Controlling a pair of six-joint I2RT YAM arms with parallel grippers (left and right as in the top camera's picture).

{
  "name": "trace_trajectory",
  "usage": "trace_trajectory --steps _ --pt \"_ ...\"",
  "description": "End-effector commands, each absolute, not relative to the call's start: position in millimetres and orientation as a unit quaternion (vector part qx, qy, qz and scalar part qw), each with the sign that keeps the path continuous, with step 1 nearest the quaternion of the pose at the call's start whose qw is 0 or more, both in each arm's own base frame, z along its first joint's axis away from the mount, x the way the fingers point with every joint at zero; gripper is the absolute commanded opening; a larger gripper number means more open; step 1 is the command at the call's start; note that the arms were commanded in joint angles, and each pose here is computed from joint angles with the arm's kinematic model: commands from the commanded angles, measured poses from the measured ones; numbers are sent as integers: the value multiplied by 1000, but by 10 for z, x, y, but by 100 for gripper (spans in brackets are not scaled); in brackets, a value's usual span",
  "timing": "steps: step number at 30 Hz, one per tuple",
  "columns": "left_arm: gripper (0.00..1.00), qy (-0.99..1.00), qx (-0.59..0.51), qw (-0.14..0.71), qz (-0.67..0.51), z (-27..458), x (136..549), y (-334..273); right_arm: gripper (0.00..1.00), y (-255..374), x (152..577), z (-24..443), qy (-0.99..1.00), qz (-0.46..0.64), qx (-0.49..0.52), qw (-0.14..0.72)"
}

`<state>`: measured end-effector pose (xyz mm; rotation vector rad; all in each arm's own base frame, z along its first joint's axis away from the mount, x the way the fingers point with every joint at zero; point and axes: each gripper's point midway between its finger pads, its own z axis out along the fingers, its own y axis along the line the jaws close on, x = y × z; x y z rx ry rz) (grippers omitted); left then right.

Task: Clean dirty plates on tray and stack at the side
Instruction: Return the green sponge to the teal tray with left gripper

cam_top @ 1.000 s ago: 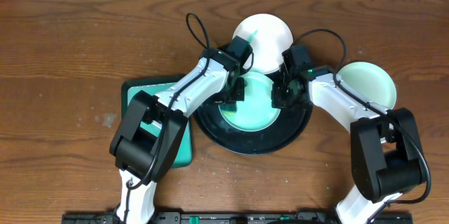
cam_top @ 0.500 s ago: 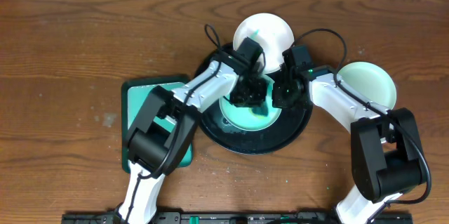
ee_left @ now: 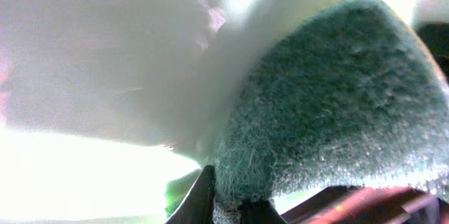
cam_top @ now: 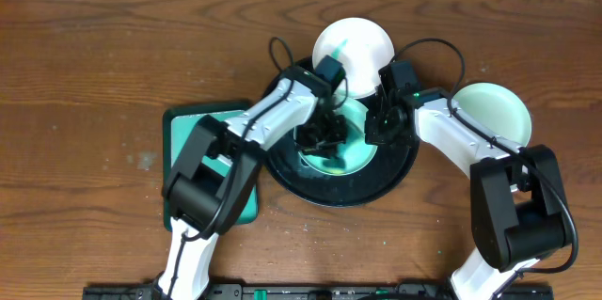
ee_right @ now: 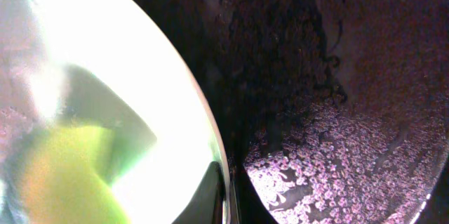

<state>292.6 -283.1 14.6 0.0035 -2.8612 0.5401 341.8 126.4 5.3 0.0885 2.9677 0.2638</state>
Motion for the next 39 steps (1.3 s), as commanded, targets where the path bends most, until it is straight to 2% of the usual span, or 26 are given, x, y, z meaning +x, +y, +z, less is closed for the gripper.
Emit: trace_trajectory --steps 1,7,11,14,17,19,23,25,26,28,30,32,35,39 --pt "7 -993 49 68 83 92 3131 -2239 1 1080 3412 -13 995 46 38 81" --pt "7 -989 54 -48 132 1093 3364 -1983 1 1083 3423 -11 995 47 38 84" --pt "7 -987 102 -124 -16 1553 3296 -1087 1 1108 3509 8 993 52 34 101" --pt "7 -984 126 -92 -84 1480 3126 -676 1 1122 3557 20 992 55 32 111" --pt "7 -978 175 -47 -105 1065 2935 -374 1 1142 3615 35 990 59 26 124" --pt "7 -975 201 -26 -91 760 2829 -284 3 1142 3618 36 990 59 19 125" --pt "11 -973 227 0 -45 518 2734 -280 7 1141 3609 34 991 55 -4 124" --pt "16 -975 222 -8 -29 581 2781 -315 1 1179 3600 37 990 66 -8 122" --pt "17 -975 221 -11 -25 611 2794 -328 1 1198 3595 38 990 71 -13 120" --pt "34 -978 207 -30 9 771 2856 -423 1 1255 3569 63 990 87 -20 113" --pt "55 -976 205 -61 36 979 2902 -479 1 1252 3550 127 990 84 -26 107" --pt "67 -972 204 -108 55 1260 2929 -488 1 1289 3579 275 989 84 -43 115" --pt "71 -959 200 -185 83 1703 2906 -484 1 1477 3674 610 978 93 -94 161" --pt "73 -927 191 -298 124 2326 2792 -465 1 1935 3849 1227 940 88 -177 279"
